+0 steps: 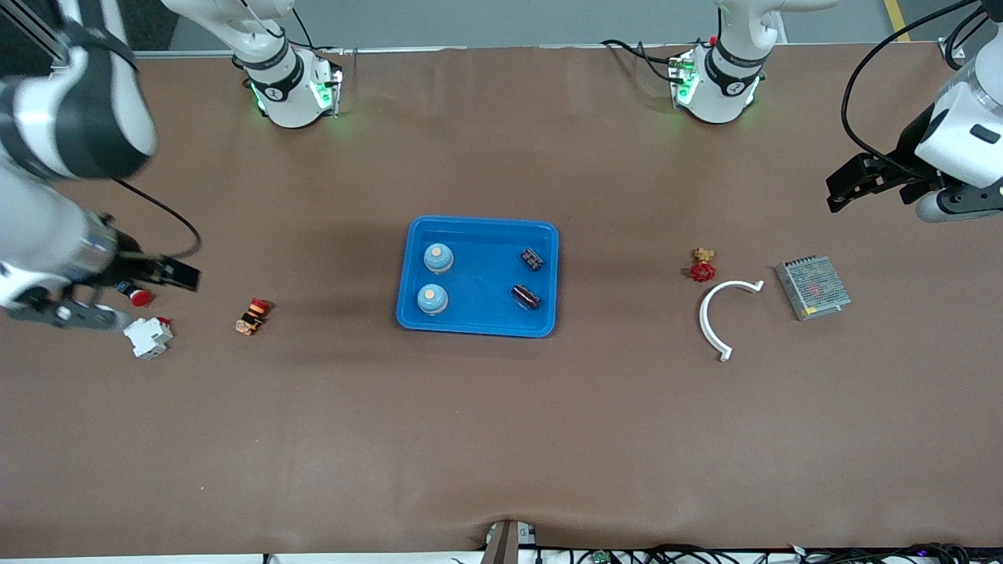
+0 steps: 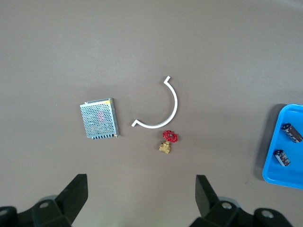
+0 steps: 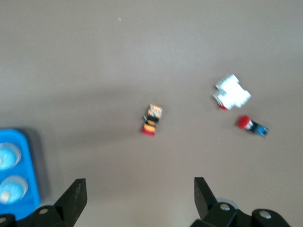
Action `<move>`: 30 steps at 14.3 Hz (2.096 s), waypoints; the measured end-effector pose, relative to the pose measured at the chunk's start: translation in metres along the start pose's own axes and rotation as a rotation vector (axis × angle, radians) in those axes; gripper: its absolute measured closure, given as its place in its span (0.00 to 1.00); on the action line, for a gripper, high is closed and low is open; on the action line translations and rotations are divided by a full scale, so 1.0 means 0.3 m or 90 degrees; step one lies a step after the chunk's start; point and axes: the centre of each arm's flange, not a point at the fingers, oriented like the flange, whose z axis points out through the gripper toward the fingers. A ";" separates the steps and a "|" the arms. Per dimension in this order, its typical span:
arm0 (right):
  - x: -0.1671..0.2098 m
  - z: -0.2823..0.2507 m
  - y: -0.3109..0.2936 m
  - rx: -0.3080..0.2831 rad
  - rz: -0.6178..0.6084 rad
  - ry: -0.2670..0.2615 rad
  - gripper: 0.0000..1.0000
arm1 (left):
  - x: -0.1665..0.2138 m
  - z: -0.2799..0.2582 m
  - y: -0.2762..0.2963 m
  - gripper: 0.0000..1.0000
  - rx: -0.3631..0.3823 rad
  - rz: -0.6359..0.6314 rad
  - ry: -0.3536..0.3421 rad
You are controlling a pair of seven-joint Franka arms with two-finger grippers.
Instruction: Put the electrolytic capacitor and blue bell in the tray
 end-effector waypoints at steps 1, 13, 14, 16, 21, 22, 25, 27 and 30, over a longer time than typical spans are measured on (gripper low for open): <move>-0.028 -0.054 0.059 0.009 -0.002 -0.007 0.00 | 0.000 -0.001 -0.001 0.00 0.000 0.000 0.000; -0.191 -0.295 0.200 0.021 0.020 0.041 0.00 | 0.005 -0.007 -0.020 0.00 -0.001 0.002 0.003; -0.190 -0.295 0.199 0.021 0.020 0.043 0.00 | 0.005 -0.007 -0.020 0.00 -0.001 0.002 0.003; -0.189 -0.294 0.198 0.021 0.020 0.044 0.00 | 0.005 -0.007 -0.020 0.00 -0.001 0.002 0.003; -0.207 -0.329 0.185 0.030 0.016 0.063 0.00 | 0.005 -0.007 -0.020 0.00 -0.001 0.002 0.003; -0.207 -0.336 0.179 0.031 0.014 0.072 0.00 | 0.005 -0.007 -0.020 0.00 -0.001 0.002 0.003; -0.199 -0.340 0.164 0.045 0.010 0.086 0.00 | 0.005 -0.007 -0.020 0.00 -0.001 0.002 0.003; -0.204 -0.349 0.163 0.048 0.010 0.090 0.00 | 0.004 -0.007 -0.019 0.00 -0.001 0.003 0.003; -0.225 -0.376 0.166 0.049 0.011 0.100 0.00 | 0.003 -0.007 -0.015 0.00 -0.001 0.005 0.003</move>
